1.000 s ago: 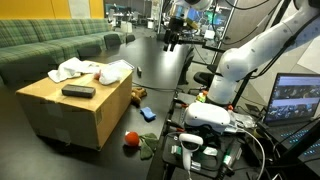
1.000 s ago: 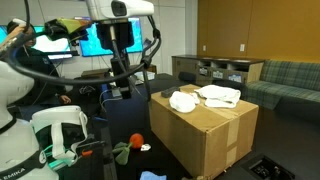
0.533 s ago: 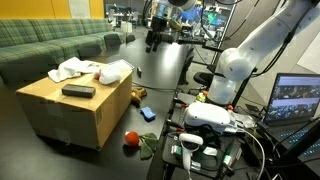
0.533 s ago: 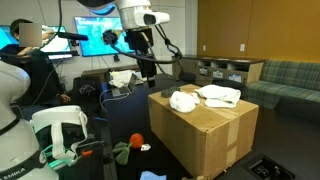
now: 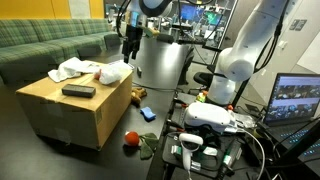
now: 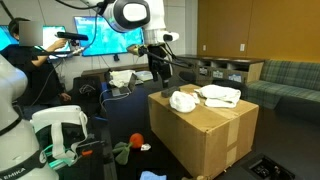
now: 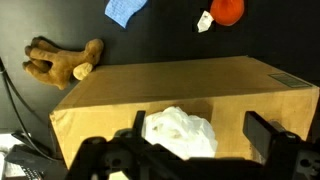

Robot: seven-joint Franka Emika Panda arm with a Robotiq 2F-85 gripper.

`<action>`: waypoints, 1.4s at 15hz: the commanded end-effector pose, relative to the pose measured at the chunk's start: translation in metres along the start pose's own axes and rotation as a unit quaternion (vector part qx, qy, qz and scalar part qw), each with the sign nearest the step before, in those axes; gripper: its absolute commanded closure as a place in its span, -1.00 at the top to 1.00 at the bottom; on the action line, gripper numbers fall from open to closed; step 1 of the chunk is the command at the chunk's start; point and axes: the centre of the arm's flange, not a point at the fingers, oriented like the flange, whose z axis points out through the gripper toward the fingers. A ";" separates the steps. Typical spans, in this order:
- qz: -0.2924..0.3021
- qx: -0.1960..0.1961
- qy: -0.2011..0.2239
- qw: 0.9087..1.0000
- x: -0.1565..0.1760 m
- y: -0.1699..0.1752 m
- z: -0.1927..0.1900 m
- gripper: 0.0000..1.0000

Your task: Put the objects on top of the box on to the table and the objects on the table on top of the box

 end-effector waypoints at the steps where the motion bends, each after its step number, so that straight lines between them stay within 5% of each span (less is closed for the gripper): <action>1: -0.008 -0.007 0.017 1.000 0.048 -0.023 0.015 1.00; 11: -0.053 -0.020 0.055 0.997 0.104 -0.047 0.070 1.00; 21: -0.074 -0.052 0.072 0.993 0.120 -0.023 0.133 1.00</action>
